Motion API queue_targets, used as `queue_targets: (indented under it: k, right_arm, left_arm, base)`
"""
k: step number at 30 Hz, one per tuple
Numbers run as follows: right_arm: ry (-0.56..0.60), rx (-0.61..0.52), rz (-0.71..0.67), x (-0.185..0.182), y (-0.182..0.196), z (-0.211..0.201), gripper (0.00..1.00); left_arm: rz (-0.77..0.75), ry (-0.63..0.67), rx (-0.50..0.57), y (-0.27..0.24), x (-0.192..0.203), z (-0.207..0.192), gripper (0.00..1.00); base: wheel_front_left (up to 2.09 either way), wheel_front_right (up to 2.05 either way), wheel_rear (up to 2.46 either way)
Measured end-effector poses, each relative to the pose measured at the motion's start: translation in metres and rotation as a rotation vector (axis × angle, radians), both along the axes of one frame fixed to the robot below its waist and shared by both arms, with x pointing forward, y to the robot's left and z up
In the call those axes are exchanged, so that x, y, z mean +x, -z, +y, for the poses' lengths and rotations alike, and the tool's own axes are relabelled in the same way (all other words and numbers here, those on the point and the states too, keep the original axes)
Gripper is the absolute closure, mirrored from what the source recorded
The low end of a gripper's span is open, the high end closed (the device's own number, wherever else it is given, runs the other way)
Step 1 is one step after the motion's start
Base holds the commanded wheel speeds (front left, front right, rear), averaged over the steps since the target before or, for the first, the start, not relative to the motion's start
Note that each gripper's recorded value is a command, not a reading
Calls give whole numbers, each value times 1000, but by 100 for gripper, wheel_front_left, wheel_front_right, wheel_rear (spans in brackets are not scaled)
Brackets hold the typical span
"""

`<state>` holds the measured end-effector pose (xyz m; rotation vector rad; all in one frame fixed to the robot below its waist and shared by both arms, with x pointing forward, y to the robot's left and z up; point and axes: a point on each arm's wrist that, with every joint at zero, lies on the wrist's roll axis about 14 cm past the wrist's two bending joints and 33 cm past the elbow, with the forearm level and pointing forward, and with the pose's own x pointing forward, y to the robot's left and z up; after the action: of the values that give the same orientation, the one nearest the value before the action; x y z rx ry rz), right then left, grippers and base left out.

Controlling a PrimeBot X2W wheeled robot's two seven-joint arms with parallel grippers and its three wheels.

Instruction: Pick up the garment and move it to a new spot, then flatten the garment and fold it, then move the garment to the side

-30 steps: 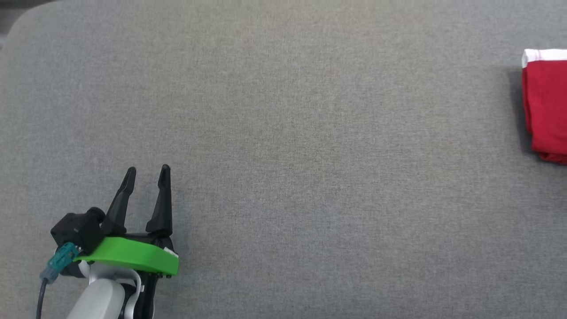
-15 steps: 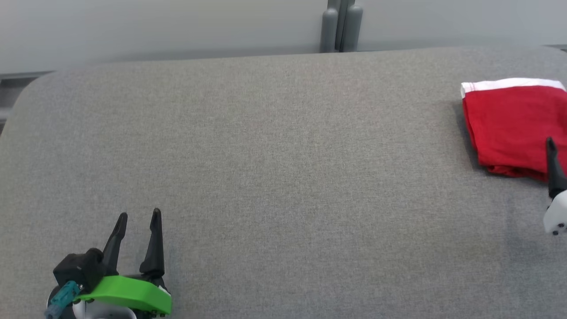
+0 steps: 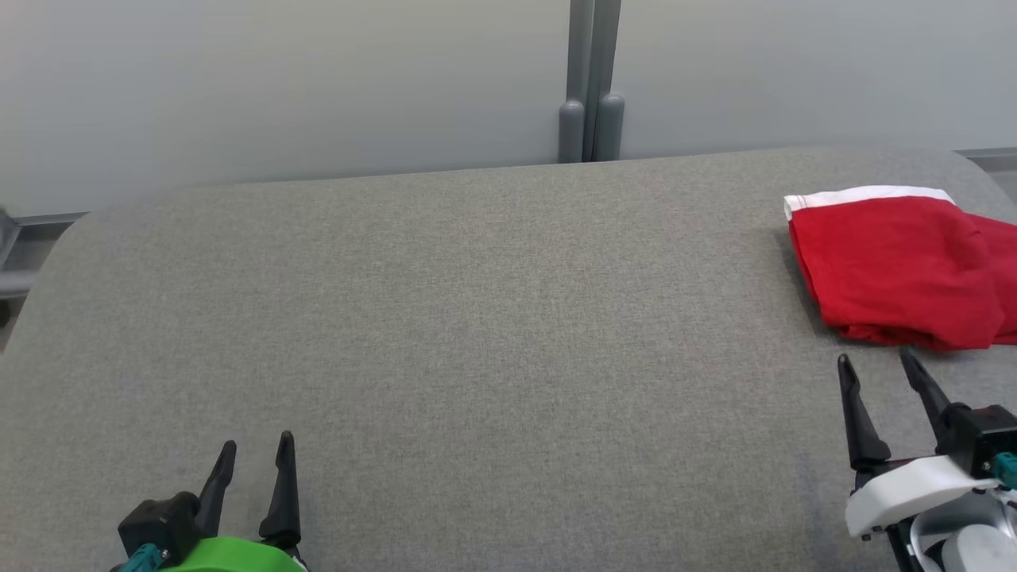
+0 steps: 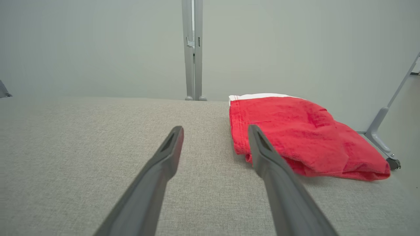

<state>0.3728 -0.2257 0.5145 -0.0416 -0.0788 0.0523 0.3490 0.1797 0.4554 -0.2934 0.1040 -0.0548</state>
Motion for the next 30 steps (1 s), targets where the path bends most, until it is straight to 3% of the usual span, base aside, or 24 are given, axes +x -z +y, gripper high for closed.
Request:
queue_targets:
  k: [10, 14, 30]
  right_arm:
    - [-12, 41, 29, 2, 13, 17, 0]
    - [-8, -5, 61, 2, 23, 14, 0]
    - [3, -18, 56, 1, 22, 18, 0]
  left_arm:
    - [-4, -34, 12, 2, -6, 12, 0]
    - [-8, -39, 11, 2, -6, 13, 0]
    - [-31, -52, 14, -3, -6, 15, 0]
  base:
    - [0, 0, 0]
    - [0, 0, 0]
    - [0, 0, 0]
